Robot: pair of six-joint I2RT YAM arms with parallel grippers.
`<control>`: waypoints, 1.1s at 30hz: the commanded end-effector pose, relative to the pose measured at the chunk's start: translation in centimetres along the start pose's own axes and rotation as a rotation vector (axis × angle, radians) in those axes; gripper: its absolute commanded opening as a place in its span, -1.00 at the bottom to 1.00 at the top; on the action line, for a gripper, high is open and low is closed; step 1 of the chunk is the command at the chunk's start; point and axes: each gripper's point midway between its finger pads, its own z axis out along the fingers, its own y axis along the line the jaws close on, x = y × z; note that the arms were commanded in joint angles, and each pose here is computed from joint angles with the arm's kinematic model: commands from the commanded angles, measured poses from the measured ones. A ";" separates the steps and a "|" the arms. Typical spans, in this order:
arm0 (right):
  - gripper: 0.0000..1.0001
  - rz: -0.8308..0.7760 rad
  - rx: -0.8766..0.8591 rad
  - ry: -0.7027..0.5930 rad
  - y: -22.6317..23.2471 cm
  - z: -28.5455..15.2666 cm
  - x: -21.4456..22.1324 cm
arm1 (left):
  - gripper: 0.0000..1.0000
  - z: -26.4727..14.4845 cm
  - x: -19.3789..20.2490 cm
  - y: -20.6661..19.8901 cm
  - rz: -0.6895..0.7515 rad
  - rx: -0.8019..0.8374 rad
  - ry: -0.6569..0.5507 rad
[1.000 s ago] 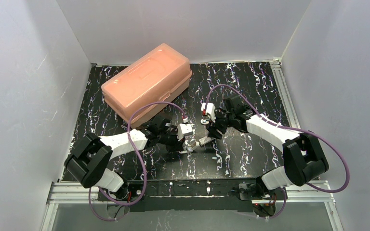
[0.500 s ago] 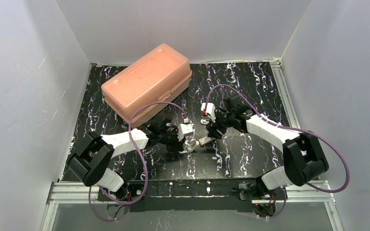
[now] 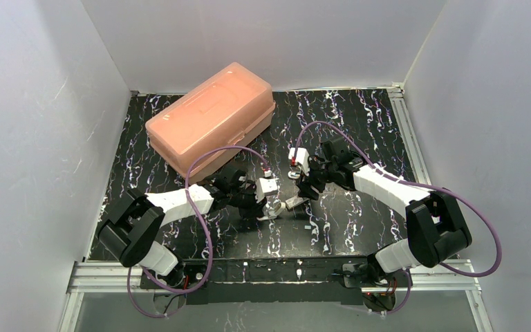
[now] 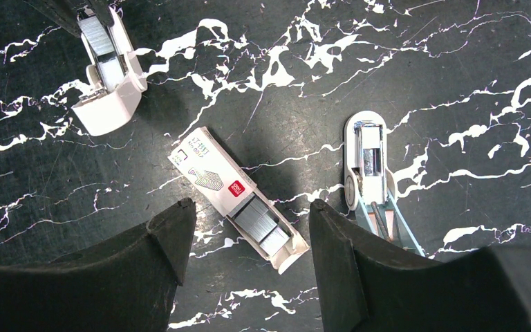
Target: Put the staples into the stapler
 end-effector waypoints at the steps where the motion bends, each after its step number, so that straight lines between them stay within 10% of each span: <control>1: 0.37 -0.010 0.004 -0.004 -0.3 0.1 0.1 | -0.56 -0.2 -0.3 -0.2 0.021 0.011 0.006; 33: 0.36 0.002 0.019 -0.072 -0.6 -1.5 -1.7 | -0.11 0.7 -0.3 0.3 0.156 0.022 0.014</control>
